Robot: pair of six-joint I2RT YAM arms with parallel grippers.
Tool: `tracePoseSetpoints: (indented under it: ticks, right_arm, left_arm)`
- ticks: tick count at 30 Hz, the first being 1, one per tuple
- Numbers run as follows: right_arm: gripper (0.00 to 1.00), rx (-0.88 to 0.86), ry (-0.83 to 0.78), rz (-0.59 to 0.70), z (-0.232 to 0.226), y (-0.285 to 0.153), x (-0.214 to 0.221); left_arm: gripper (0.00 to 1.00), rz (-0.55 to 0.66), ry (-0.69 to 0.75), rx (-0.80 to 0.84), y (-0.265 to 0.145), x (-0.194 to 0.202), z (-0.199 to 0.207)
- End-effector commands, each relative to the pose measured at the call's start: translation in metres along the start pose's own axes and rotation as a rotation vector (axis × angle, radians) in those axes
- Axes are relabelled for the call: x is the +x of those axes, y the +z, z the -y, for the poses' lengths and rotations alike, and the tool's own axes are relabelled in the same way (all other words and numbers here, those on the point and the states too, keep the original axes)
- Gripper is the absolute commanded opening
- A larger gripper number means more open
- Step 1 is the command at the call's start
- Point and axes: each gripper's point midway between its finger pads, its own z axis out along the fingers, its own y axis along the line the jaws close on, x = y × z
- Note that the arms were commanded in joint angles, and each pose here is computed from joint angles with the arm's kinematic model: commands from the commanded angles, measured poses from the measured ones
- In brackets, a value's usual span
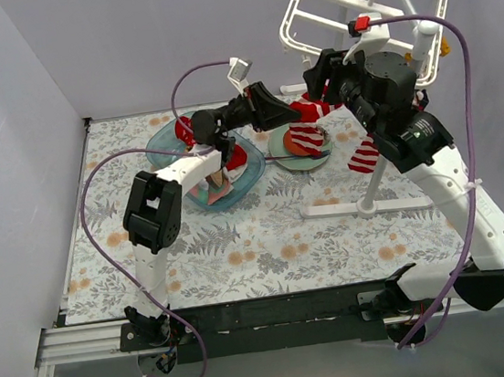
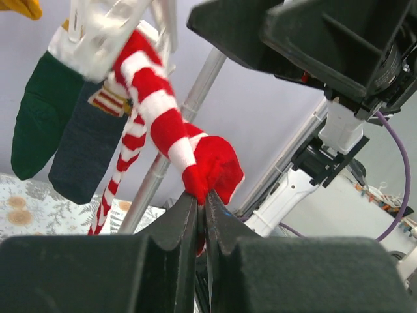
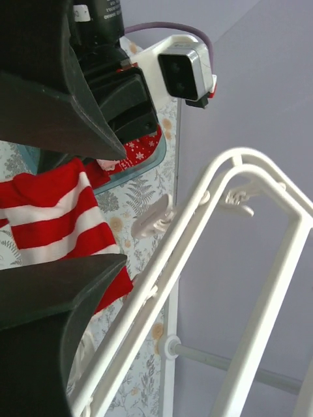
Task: Remove the socks clipped to the hanger
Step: Remove the sock from the hanger.
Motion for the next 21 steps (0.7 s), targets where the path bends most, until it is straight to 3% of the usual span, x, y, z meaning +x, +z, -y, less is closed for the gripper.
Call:
tracePoseSetpoints:
  ticks: [1, 5, 8, 17, 21]
  right_arm:
    - [0.70, -0.128, 0.035, 0.126, -0.022, -0.021, -0.037]
    - [0.80, -0.193, 0.047, 0.169, -0.031, -0.033, -0.047]
    - [0.81, -0.220, 0.066, 0.188, -0.033, -0.042, -0.050]
    - [0.75, -0.203, 0.271, 0.146, -0.021, -0.057, -0.001]
    - [0.75, -0.203, 0.390, 0.191, -0.014, -0.066, 0.013]
  left_arm:
    - [0.00, 0.037, -0.344, 0.151, -0.004, -0.036, 0.067]
    - [0.00, 0.051, -0.408, 0.169, -0.010, -0.044, 0.069]
    - [0.00, 0.062, -0.428, 0.170, -0.013, -0.051, 0.071]
    - [0.00, 0.107, -0.465, 0.181, -0.026, -0.076, 0.083]
    - [0.00, 0.122, -0.467, 0.178, -0.030, -0.081, 0.086]
